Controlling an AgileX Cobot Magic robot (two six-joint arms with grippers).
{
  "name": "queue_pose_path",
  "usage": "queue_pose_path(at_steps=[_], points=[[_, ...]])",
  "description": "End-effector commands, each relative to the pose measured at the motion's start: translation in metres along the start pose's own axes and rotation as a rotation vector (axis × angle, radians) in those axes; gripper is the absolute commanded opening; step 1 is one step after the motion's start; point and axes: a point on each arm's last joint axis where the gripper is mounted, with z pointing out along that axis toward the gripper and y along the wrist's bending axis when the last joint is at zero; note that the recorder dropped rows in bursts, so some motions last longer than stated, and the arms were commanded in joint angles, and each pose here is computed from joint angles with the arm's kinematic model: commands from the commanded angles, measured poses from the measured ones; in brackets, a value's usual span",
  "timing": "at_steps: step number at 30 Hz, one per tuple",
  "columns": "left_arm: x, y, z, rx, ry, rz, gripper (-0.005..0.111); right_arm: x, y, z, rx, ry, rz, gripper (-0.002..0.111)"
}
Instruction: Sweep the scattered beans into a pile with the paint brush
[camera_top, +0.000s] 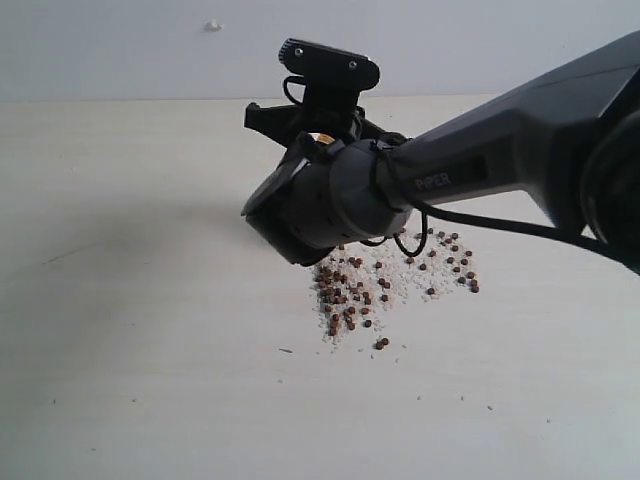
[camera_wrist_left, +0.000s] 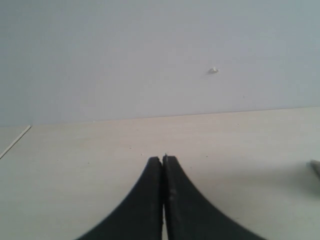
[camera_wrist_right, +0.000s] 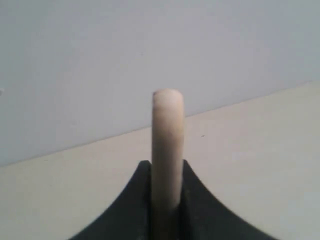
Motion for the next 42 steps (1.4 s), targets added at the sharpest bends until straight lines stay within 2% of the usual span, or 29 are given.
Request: queue_pose_path(at_steps=[1,3,9,19,21,24,28,31,42], points=[[0.001,0.000,0.000,-0.005,0.001,-0.001,0.000,0.000,-0.010,-0.001,0.097,0.066,-0.102,0.000],[0.001,0.000,0.000,-0.005,0.001,-0.001,0.000,-0.006,-0.012,-0.003,0.112,0.072,-0.131,0.000],[0.001,0.000,0.000,-0.005,0.001,-0.001,0.000,-0.028,-0.012,-0.009,0.118,0.015,-0.074,0.000],[0.001,0.000,0.000,-0.005,0.001,-0.001,0.000,-0.072,-0.004,-0.022,-0.014,-0.049,-0.010,0.000],[0.001,0.000,0.000,-0.005,0.001,-0.001,0.000,-0.070,-0.004,-0.025,-0.062,-0.021,-0.029,0.000],[0.001,0.000,0.000,-0.005,0.001,-0.001,0.000,-0.061,-0.003,-0.030,-0.204,-0.020,-0.034,0.000],[0.001,0.000,0.000,-0.005,0.001,-0.001,0.000,-0.050,-0.006,-0.042,-0.414,-0.044,0.085,0.000],[0.001,0.000,0.000,-0.005,0.001,-0.001,0.000,-0.043,-0.015,-0.051,-0.501,-0.050,0.148,0.000],[0.001,0.000,0.000,-0.005,0.001,-0.001,0.000,-0.006,-0.045,-0.059,-0.493,0.044,-0.004,0.000]])
